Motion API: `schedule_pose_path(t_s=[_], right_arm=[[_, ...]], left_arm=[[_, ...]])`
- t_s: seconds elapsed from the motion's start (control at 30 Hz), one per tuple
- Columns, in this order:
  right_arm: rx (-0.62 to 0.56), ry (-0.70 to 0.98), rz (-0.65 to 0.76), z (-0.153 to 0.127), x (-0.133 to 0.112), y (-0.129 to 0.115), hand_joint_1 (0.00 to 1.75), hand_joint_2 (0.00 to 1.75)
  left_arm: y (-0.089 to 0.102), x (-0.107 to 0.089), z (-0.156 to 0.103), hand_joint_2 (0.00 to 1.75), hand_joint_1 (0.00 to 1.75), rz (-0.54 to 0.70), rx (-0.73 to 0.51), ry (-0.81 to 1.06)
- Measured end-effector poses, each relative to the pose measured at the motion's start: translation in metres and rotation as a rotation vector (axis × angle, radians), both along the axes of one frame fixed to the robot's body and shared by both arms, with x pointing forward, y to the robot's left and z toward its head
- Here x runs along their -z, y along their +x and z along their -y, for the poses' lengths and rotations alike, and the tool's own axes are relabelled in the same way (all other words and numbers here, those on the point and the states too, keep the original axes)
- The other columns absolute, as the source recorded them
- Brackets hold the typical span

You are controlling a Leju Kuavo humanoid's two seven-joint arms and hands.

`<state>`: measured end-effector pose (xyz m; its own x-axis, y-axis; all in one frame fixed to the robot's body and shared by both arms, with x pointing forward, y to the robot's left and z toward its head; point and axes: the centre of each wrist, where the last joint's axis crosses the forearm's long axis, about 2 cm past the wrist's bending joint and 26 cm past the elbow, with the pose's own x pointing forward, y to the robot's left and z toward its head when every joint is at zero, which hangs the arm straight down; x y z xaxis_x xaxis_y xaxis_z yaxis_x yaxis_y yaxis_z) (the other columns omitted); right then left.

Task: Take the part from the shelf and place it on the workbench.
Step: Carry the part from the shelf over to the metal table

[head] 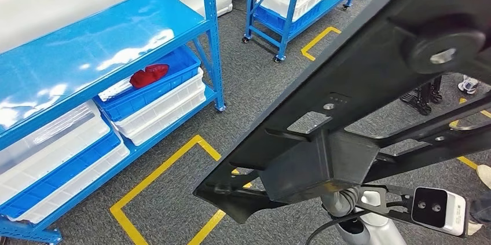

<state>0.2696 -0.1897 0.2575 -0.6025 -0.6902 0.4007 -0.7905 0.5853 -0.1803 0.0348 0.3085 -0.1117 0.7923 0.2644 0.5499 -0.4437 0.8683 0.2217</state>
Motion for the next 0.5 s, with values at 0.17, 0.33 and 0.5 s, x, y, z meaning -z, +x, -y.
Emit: schedule_pose_path(t_s=[0.17,0.33,0.5], right_arm=[[0.006,0.004,0.009,0.003,-0.002,-0.001,1.75,1.75],[-0.005,-0.004,0.003,0.007,0.006,-0.015,1.75,1.75],[-0.01,0.001,-0.002,0.011,0.009,-0.022,1.75,1.75]], left_arm=[[0.003,0.0,0.003,1.75,0.0,0.005,-0.001,-0.006],[0.003,0.0,0.005,1.75,0.0,-0.014,0.0,-0.014],[-0.003,0.0,0.005,1.75,0.0,-0.043,-0.005,-0.001]])
